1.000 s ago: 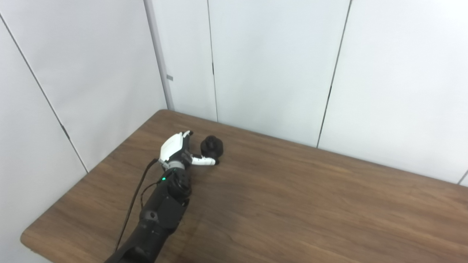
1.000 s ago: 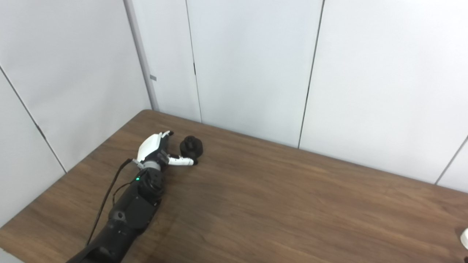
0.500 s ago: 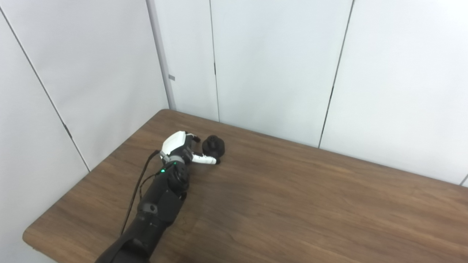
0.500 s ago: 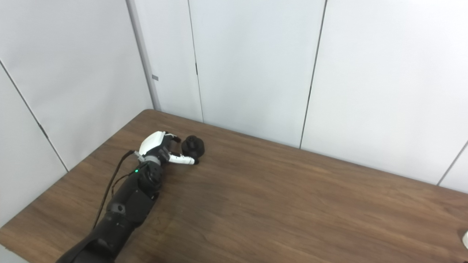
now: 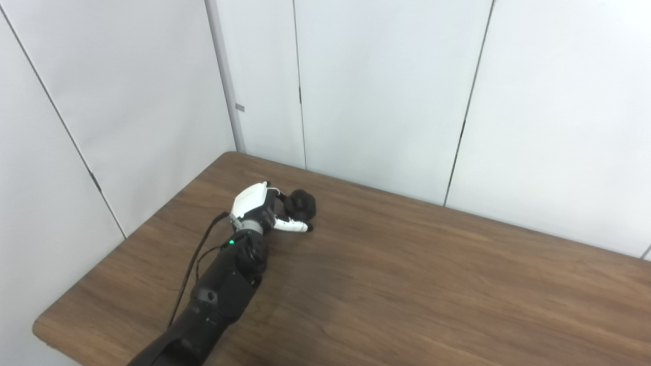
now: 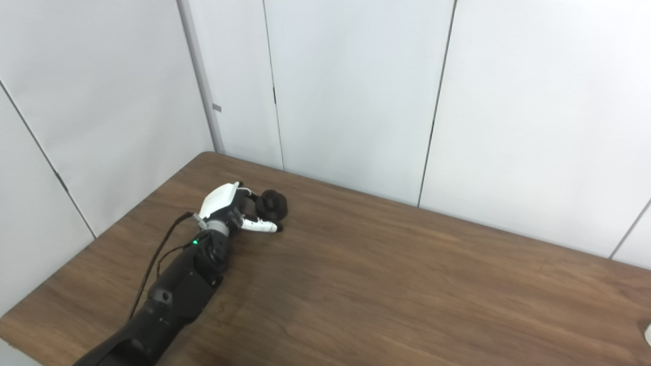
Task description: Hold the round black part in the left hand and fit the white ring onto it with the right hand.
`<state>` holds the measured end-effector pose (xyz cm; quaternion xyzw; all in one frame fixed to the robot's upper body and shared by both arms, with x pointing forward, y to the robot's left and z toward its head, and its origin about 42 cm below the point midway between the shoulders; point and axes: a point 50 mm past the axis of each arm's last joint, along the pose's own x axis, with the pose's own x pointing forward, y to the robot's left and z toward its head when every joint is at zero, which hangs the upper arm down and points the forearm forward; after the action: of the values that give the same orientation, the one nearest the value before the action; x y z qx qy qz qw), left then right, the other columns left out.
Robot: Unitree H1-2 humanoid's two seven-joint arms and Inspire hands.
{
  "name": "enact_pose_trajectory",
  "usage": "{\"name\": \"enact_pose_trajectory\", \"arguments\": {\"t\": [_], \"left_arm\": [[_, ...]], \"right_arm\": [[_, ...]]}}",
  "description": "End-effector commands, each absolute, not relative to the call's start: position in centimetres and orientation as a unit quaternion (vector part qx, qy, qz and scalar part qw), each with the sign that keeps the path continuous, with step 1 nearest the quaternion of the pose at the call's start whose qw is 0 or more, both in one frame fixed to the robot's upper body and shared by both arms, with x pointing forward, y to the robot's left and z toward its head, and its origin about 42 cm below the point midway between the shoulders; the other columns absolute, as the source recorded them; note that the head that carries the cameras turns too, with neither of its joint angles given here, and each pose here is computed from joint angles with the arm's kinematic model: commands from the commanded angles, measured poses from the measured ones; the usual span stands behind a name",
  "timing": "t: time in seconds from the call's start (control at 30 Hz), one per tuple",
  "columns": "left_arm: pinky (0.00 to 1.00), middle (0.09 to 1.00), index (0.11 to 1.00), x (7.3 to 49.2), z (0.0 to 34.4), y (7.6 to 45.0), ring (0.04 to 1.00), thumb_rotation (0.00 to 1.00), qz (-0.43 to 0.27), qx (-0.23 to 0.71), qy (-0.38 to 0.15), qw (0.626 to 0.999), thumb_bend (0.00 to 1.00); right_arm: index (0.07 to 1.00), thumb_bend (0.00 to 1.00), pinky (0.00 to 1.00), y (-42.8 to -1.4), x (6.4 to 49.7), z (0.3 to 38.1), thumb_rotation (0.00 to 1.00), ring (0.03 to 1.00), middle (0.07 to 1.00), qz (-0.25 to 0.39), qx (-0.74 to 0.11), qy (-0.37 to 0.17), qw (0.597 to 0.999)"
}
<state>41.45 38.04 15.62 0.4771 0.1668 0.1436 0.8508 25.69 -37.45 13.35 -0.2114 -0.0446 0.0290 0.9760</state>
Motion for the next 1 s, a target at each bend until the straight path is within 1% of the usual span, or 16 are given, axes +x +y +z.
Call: {"name": "enact_pose_trajectory", "arguments": {"t": [0.0, 0.1, 0.2, 0.3, 0.47, 0.57, 0.63, 0.77, 0.9, 0.93, 0.97], "left_arm": [[1.0, 1.0, 0.68, 41.6, 15.3, 36.5, 1.0, 0.21, 0.112, 0.475, 0.158, 0.858, 1.0], [1.0, 1.0, 0.707, 41.6, 15.2, 36.2, 1.0, 0.22, 0.109, 0.477, 0.16, 0.857, 1.0], [1.0, 1.0, 0.736, 41.7, 15.2, 36.0, 1.0, 0.24, 0.105, 0.481, 0.163, 0.855, 1.0], [1.0, 1.0, 0.733, 41.8, 15.2, 35.8, 1.0, 0.24, 0.107, 0.487, 0.158, 0.853, 1.0], [1.0, 1.0, 0.715, 42.0, 15.0, 35.4, 1.0, 0.23, 0.111, 0.489, 0.155, 0.851, 1.0], [1.0, 1.0, 0.701, 42.1, 14.8, 35.1, 1.0, 0.23, 0.117, 0.491, 0.149, 0.851, 0.98], [1.0, 1.0, 0.675, 42.2, 14.6, 34.8, 1.0, 0.22, 0.127, 0.489, 0.138, 0.852, 0.95], [1.0, 1.0, 0.623, 42.4, 14.2, 34.2, 1.0, 0.17, 0.145, 0.481, 0.115, 0.857, 0.92], [1.0, 1.0, 0.569, 42.6, 13.7, 33.9, 1.0, 0.12, 0.154, 0.473, 0.094, 0.863, 0.88], [1.0, 0.996, 0.521, 42.6, 13.6, 33.8, 1.0, 0.09, 0.156, 0.47, 0.089, 0.864, 0.67], [1.0, 0.99, 0.504, 42.6, 13.5, 33.8, 1.0, 0.07, 0.16, 0.466, 0.083, 0.866, 0.6]], "right_arm": [[0.865, 0.46, 0.85, -38.4, 25.4, 13.6, 0.35, 0.968, 0.989, 0.021, -0.23, -0.028, 0.973], [0.87, 0.48, 0.84, -38.4, 25.3, 13.4, 0.38, 0.967, 0.991, 0.02, -0.228, -0.028, 0.973], [0.87, 0.48, 0.85, -38.4, 25.3, 13.3, 0.37, 0.973, 0.99, 0.019, -0.226, -0.029, 0.973], [0.873, 0.5, 0.84, -38.2, 25.2, 13.4, 0.39, 0.966, 0.988, 0.019, -0.224, -0.027, 0.974], [0.881, 0.48, 0.84, -38.0, 25.0, 13.5, 0.39, 0.976, 0.995, 0.019, -0.223, -0.027, 0.974], [0.878, 0.49, 0.84, -38.0, 25.0, 13.5, 0.39, 0.976, 0.994, 0.018, -0.22, -0.028, 0.975], [0.884, 0.48, 0.84, -38.0, 25.0, 13.5, 0.39, 0.979, 0.998, 0.018, -0.221, -0.028, 0.975], [0.891, 0.48, 0.84, -38.0, 25.0, 13.5, 0.41, 0.987, 1.0, 0.017, -0.222, -0.029, 0.974], [0.891, 0.47, 0.86, -37.9, 24.9, 13.5, 0.4, 0.996, 1.0, 0.016, -0.223, -0.026, 0.974], [0.893, 0.45, 0.86, -37.9, 24.9, 13.5, 0.39, 0.997, 1.0, 0.016, -0.223, -0.026, 0.974], [0.894, 0.45, 0.86, -38.0, 24.9, 13.5, 0.38, 0.998, 1.0, 0.017, -0.223, -0.026, 0.974]]}}
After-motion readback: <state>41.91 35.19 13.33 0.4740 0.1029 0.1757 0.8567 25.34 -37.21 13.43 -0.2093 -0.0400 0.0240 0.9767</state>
